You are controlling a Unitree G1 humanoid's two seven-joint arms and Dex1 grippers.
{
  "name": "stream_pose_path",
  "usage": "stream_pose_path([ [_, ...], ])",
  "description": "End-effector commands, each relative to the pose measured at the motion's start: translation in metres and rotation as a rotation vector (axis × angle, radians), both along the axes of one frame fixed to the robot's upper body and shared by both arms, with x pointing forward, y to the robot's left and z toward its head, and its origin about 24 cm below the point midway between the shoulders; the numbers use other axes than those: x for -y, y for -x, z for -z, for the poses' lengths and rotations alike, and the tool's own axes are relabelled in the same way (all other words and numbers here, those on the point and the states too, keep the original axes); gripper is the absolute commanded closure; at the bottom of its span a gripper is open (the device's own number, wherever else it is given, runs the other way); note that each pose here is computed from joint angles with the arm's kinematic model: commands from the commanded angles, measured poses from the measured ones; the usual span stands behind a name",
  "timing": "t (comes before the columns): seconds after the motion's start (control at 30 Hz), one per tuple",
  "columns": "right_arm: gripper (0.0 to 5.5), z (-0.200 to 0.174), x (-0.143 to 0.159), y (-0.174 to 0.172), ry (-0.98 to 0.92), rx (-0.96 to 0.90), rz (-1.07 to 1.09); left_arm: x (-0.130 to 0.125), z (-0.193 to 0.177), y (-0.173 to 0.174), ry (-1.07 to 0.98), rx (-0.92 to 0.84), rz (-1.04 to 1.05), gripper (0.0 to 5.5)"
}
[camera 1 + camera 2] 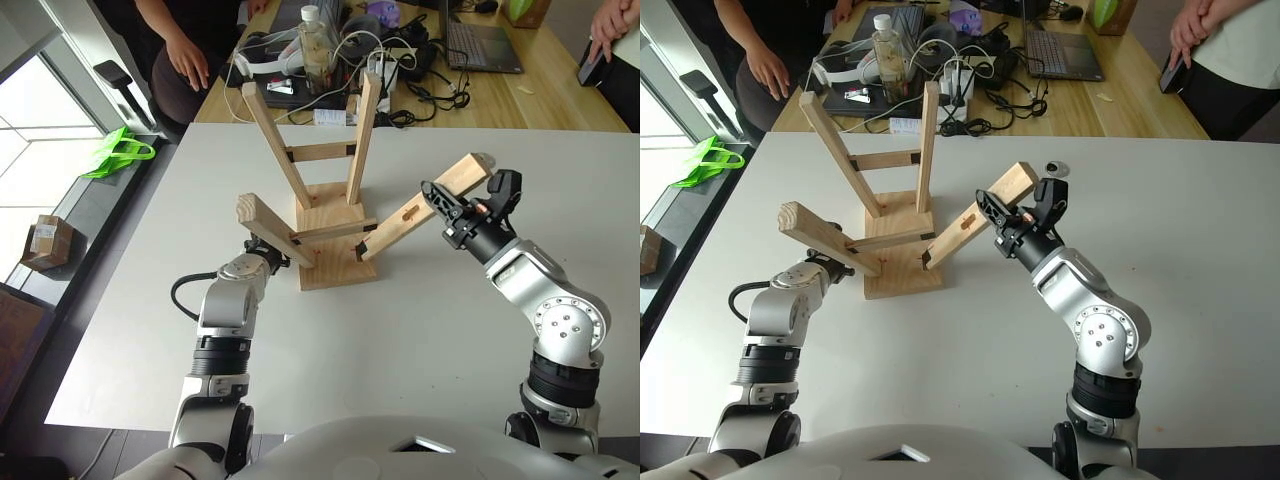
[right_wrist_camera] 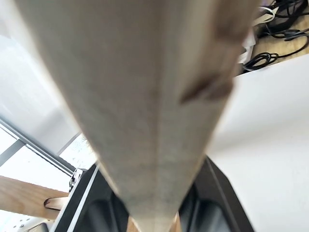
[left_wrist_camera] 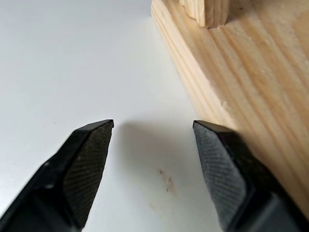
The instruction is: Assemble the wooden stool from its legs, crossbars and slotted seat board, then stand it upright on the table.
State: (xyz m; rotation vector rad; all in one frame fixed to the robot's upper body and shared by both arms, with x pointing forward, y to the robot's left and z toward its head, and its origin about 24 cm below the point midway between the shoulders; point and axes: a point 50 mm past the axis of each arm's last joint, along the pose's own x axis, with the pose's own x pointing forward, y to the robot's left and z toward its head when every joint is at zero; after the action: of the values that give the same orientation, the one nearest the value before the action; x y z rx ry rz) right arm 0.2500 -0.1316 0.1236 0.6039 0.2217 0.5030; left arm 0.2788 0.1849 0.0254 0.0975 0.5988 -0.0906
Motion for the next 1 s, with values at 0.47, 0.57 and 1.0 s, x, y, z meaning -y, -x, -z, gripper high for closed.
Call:
stream_pose_path([
  [0.47,4.50,0.016,0.014,-0.010,0.110,-0.067,0.145,-0.005,-0.007,0.008,0.000,0.034,-0.064,2.44],
  [0.57,4.50,0.013,0.011,-0.011,0.144,-0.057,0.131,-0.009,-0.010,0.012,-0.014,0.055,-0.096,2.44],
  [1.0,4.50,0.002,-0.003,-0.027,0.394,-0.014,0.037,-0.025,-0.050,0.004,-0.045,0.330,-0.285,2.44],
])
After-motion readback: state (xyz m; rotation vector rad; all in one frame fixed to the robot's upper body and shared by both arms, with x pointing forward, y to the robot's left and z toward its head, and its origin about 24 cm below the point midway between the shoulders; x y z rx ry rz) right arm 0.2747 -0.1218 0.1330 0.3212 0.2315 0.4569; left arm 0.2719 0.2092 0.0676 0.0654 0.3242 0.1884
